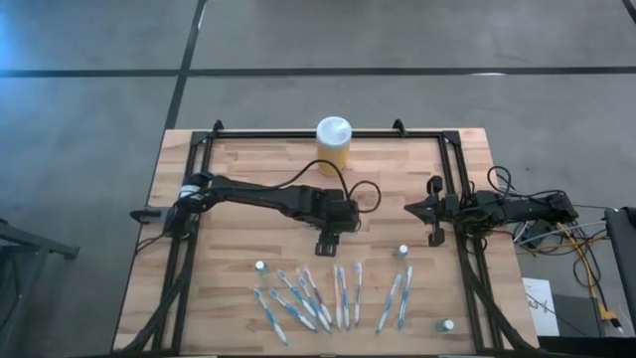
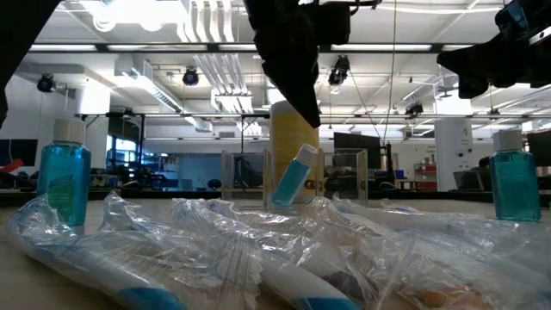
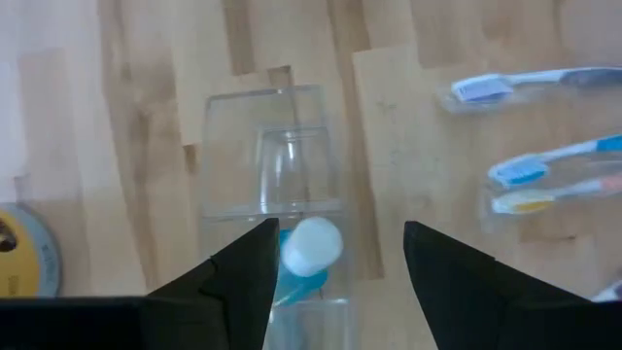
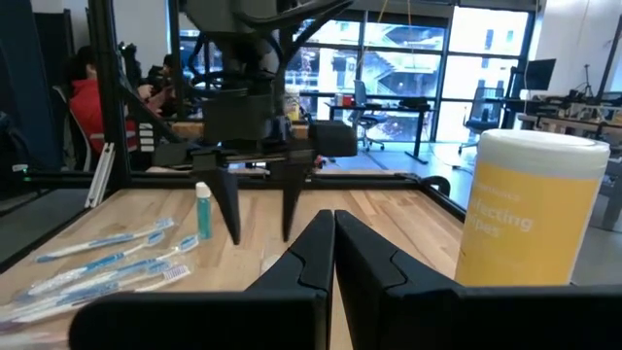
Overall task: Pick & Place toothbrushing station
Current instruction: Put the blue mouthwash into the transparent organizer
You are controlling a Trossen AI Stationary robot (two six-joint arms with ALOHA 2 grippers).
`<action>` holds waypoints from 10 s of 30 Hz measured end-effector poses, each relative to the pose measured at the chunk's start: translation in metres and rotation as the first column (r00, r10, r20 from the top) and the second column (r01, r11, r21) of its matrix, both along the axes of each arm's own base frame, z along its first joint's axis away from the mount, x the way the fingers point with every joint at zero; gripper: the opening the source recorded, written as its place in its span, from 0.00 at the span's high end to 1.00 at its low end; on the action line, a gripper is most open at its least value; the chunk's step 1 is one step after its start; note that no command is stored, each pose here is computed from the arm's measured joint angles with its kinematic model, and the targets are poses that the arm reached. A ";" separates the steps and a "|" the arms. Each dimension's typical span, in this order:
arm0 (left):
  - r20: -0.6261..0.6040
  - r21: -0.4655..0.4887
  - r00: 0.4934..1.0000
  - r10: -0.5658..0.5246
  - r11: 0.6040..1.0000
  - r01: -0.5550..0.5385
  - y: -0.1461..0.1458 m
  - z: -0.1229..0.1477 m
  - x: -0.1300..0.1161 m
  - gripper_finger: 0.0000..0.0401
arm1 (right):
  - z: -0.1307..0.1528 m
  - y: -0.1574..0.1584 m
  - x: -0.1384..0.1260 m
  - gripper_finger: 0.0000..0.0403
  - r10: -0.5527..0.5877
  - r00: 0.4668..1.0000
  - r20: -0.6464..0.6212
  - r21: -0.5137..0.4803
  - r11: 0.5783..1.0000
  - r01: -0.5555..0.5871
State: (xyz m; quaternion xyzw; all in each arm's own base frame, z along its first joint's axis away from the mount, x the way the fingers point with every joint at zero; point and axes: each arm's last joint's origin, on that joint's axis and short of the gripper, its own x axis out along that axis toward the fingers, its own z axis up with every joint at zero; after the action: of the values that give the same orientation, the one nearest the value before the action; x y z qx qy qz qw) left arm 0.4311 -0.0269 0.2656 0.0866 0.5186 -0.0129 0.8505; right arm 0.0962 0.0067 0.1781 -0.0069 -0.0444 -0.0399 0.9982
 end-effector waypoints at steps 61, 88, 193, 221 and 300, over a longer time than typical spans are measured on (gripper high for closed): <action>-0.028 -0.032 0.911 -0.411 0.911 0.410 0.050 -0.037 -0.001 0.58 | 0.000 0.000 0.000 0.98 -0.001 1.000 0.000 -0.005 1.000 0.001; -0.036 -0.026 0.926 -0.377 0.926 0.376 0.058 -0.042 -0.002 0.85 | 0.000 0.000 0.000 0.98 0.000 1.000 -0.001 -0.005 1.000 0.000; 0.413 -0.158 0.898 0.153 0.983 -0.095 0.070 -0.011 -0.198 0.97 | 0.047 0.019 0.150 0.82 -0.071 0.774 -0.630 -0.024 0.997 0.072; 0.404 -0.179 0.900 0.162 0.979 -0.096 0.069 -0.012 -0.199 0.97 | 0.018 0.007 0.214 0.57 -0.144 0.369 -0.918 -0.109 0.987 0.114; 0.410 -0.190 0.911 -0.051 0.972 0.140 0.068 -0.065 -0.085 0.99 | 0.012 0.006 0.225 0.98 0.056 0.360 -0.931 0.018 0.994 -0.108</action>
State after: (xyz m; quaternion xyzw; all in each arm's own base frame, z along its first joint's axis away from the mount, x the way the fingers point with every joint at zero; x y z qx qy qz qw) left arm 0.3461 0.0409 0.2002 0.0201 0.3233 -0.0925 0.9416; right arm 0.3216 0.0130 0.1899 -0.0489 0.5248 0.0217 0.8496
